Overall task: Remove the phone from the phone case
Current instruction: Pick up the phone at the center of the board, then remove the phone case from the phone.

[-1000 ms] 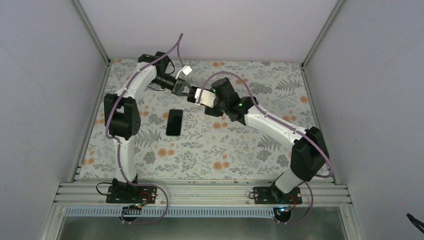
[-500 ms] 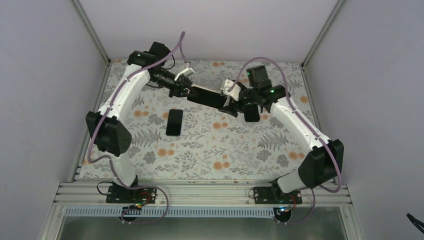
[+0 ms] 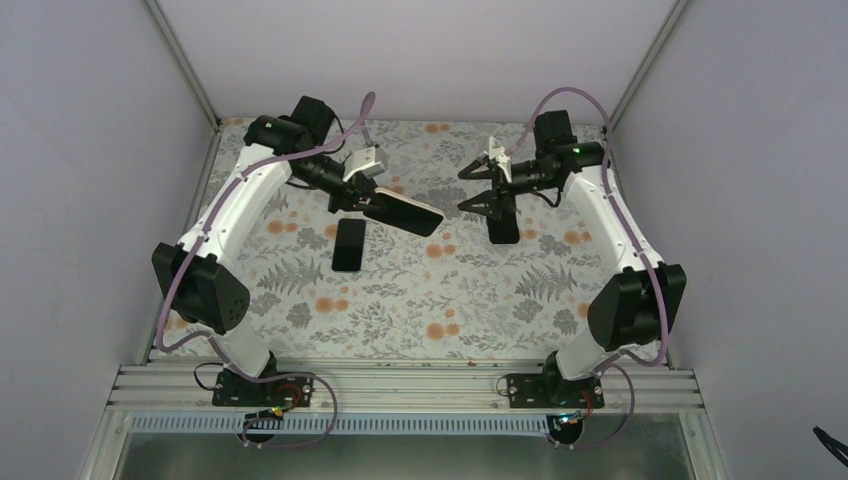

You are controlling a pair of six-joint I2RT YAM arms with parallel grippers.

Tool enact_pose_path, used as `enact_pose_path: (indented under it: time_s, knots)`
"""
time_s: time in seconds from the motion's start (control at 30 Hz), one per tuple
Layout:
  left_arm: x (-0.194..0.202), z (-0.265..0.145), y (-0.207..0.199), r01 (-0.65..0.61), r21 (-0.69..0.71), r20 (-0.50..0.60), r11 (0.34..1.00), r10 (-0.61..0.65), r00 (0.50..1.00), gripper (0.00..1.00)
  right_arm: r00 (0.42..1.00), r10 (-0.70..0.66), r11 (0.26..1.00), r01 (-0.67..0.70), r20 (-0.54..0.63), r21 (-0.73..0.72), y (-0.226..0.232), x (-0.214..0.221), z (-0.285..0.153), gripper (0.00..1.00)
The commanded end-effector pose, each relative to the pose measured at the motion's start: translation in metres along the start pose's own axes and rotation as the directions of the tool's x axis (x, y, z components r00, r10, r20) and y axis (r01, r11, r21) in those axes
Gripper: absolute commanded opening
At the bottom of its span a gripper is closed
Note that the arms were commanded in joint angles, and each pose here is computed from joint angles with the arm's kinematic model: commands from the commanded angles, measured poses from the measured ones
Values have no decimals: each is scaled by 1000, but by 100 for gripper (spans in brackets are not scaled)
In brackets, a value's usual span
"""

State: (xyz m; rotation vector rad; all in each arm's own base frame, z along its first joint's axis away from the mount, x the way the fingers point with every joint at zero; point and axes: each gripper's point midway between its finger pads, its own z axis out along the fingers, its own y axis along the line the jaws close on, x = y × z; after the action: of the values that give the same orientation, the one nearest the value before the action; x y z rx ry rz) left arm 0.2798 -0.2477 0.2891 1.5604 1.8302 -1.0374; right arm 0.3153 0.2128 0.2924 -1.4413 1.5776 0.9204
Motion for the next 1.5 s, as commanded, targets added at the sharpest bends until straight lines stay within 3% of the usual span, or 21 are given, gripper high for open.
enact_pose_path:
  time_s: [0.0,1.03,1.47]
  knots:
    - [-18,-8,-8,-87,-12,62,996,87,994,2,997,22,993,-14,67,-119,22,-8,3,78]
    - [-41,5,-9,-120,26,58,992,118,991,2,999,40,996,-39,10,-77,-2,14,20,65]
    - [-41,-7,-41,-146,18,52,989,145,988,2,997,57,997,-60,-57,-46,-44,32,27,64]
